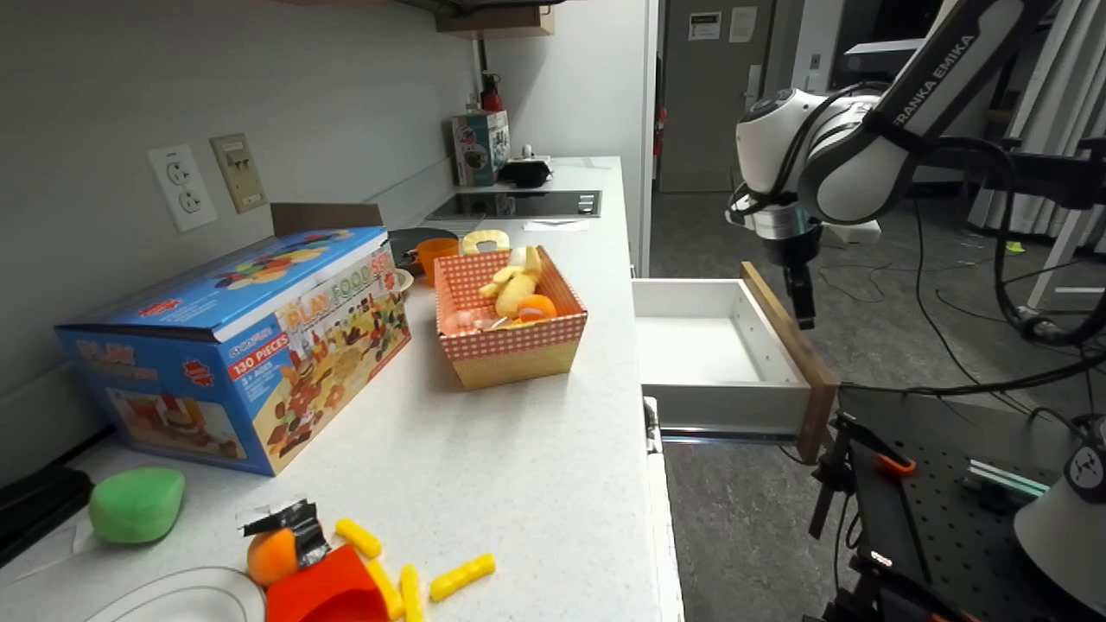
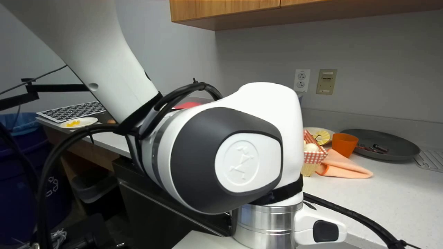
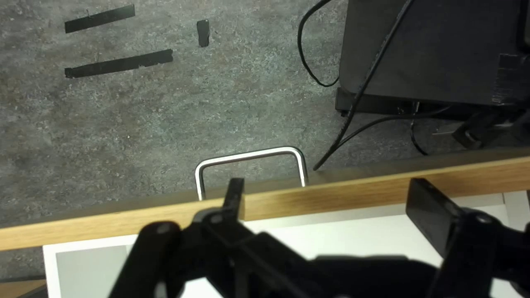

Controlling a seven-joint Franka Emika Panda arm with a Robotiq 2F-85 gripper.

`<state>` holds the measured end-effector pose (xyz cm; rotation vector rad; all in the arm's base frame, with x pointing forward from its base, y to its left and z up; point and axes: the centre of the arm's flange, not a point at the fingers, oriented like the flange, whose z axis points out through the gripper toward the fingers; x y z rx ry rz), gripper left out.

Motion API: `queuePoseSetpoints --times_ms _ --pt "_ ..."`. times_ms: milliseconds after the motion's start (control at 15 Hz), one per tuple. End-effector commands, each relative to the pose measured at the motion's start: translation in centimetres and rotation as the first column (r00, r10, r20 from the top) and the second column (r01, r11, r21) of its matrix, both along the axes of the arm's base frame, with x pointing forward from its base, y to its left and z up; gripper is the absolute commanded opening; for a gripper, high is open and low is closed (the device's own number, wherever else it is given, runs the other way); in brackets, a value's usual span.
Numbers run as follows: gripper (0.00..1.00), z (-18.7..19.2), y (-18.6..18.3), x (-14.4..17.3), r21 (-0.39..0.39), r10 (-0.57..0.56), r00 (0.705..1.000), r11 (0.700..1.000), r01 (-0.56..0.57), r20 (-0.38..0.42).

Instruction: Open the drawer, then remove the banana plushie out of the drawer, then close the drawer

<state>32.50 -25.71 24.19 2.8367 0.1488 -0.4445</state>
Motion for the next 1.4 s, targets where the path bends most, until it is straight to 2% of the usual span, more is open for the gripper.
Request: queuePoseSetpoints --times_ms 0,400,733,1067,1333 --pt "1.0 -0.4 -0.2 -0.7 -0.031 -0.005 1.0 1.0 0.004 -0.022" --pt "1.0 -1.6 -0.9 -2.4 -0.051 -0.037 0.995 0.998 0.033 -0.09" --pt "1.0 -4.1 -1.8 -2.6 -0.016 -0.044 0.992 0.999 0.043 -0.117" --pt "1.0 -5.7 -1.8 -1.7 0.022 -0.036 0.997 0.999 0.037 -0.067" --pt "1.0 -6.0 -1.9 -0.8 0.06 -0.012 1.0 0.998 0.011 0.013"
